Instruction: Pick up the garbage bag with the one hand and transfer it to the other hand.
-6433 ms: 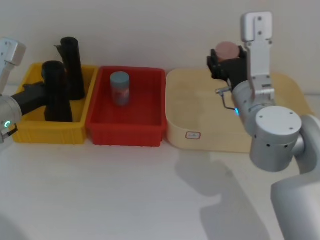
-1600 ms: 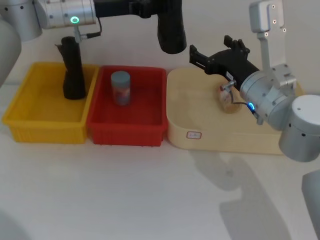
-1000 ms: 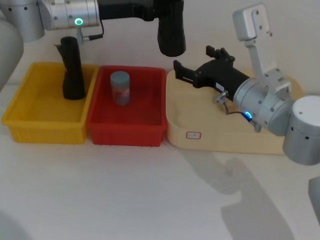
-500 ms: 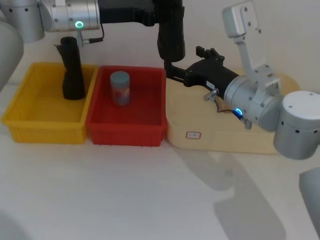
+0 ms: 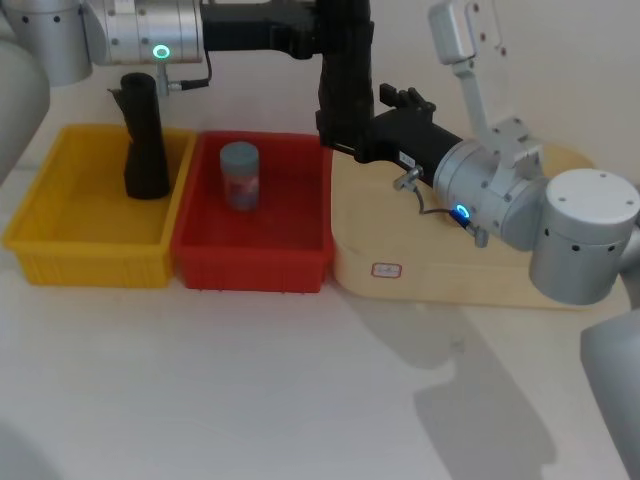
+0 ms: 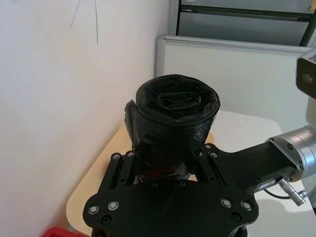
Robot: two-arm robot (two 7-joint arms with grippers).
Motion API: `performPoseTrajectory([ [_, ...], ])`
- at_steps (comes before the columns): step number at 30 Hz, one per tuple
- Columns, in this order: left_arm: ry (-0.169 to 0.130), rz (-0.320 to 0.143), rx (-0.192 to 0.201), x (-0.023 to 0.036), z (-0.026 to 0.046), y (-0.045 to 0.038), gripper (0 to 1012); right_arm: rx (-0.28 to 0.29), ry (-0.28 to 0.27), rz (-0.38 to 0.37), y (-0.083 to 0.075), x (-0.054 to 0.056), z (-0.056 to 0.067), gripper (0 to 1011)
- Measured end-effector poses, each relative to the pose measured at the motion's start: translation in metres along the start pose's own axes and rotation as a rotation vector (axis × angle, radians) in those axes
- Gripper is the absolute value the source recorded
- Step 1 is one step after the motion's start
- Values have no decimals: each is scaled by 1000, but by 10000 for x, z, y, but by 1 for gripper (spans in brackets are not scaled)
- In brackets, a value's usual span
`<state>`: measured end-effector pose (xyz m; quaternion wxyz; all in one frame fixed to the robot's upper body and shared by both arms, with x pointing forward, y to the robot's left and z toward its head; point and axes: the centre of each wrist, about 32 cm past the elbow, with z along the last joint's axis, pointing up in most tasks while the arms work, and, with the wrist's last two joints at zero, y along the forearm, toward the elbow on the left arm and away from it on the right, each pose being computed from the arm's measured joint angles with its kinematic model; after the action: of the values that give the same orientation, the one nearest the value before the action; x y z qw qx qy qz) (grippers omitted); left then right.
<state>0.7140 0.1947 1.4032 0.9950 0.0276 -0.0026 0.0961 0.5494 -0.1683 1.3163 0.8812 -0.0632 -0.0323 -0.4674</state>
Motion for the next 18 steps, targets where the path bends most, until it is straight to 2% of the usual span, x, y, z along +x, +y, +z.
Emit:
performPoseTrajectory([
  [18, -3, -31, 19, -21, 9, -53, 465, 12, -17, 11, 186, 11, 60, 1000],
])
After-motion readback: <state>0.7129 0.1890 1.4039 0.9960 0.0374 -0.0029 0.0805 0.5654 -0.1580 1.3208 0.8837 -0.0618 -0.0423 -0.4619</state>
